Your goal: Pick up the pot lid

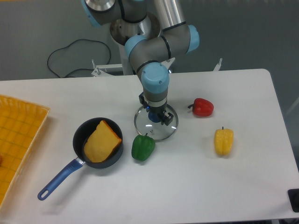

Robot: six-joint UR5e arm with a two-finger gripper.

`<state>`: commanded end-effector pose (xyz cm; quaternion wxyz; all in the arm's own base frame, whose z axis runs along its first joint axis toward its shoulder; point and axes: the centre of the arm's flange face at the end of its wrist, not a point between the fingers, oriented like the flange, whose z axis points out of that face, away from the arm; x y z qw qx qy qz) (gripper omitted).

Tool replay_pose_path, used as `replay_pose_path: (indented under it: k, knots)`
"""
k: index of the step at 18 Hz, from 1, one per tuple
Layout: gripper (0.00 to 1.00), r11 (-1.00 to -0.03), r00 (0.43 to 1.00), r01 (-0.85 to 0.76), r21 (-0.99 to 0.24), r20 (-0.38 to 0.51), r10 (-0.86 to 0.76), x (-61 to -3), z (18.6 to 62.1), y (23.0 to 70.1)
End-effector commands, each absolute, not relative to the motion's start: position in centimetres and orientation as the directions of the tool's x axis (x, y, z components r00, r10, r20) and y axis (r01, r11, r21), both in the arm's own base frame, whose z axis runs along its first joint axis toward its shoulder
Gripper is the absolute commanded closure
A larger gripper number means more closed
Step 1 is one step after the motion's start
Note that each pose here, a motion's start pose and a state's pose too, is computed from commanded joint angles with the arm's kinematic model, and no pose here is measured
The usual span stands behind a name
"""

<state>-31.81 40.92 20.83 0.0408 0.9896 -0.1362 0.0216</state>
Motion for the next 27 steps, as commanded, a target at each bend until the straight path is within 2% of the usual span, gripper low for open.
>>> replay_pose_path:
  k: [2, 10, 14, 27]
  knots:
    - [0.52, -0.960, 0.962, -0.271, 0.072, 0.055, -0.268, -31.8, 20.9, 41.0]
    - [0.52, -0.959, 0.961, -0.276, 0.063, 0.031, -0.274, -32.8, 22.2, 41.6]
    - [0.52, -0.957, 0.959, -0.280, 0.076, 0.062, -0.276, -33.3, 23.2, 42.0]
    - [0.52, -0.949, 0.950, -0.306, 0.072, 0.082, -0.300, -33.7, 29.0, 44.2]
